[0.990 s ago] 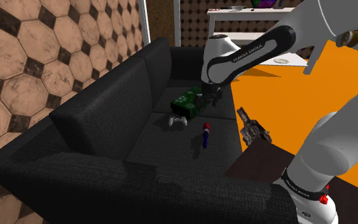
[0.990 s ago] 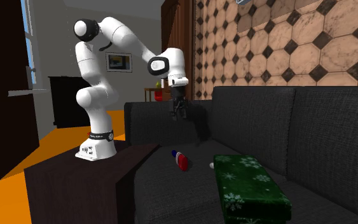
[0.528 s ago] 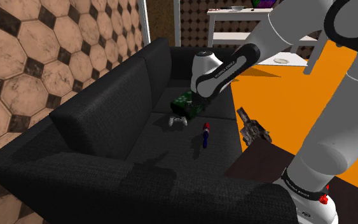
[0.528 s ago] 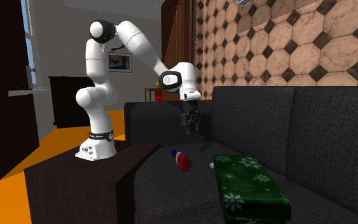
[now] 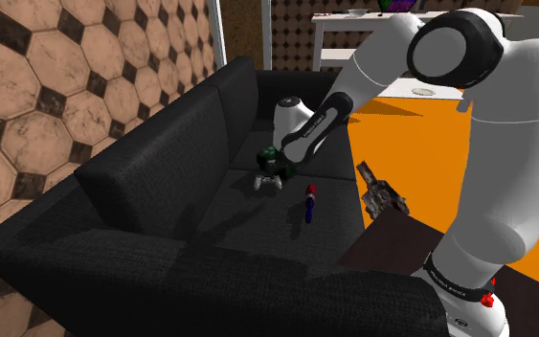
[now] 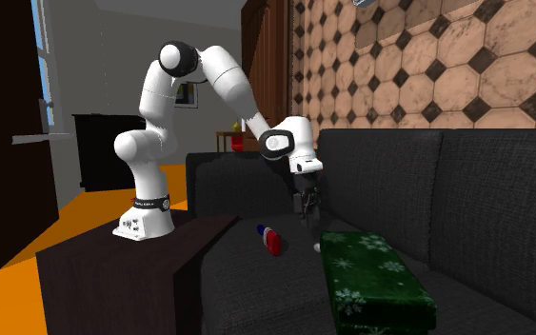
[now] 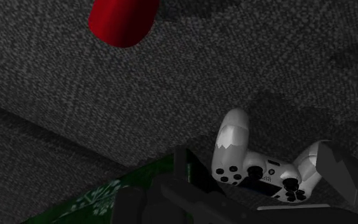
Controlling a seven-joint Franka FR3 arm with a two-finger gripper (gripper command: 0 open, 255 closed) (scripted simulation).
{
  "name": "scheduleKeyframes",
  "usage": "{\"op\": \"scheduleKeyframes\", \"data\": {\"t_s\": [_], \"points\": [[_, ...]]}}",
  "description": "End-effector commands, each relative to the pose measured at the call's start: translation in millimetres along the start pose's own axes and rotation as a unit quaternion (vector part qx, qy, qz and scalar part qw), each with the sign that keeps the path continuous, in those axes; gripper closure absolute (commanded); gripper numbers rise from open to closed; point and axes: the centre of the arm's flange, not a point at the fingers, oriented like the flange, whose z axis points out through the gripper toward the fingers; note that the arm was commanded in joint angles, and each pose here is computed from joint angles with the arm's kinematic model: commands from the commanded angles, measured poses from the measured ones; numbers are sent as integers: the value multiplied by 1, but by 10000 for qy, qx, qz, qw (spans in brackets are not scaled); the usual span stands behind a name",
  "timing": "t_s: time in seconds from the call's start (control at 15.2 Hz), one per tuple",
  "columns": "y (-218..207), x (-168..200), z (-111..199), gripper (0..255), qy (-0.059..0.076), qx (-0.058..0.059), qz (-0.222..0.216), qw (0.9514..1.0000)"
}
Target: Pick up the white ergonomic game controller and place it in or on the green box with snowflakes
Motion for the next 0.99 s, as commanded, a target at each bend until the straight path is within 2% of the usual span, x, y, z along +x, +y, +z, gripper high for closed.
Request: {"op": "scheduleKeyframes", "data": {"t_s": [0.0,0.53,0.92], "points": [[-5,14,23,0,75,-36,42,10000],[-7,21,68,0,105,-51,61,9999],[-7,21,71,0,105,-51,61,9999]]}}
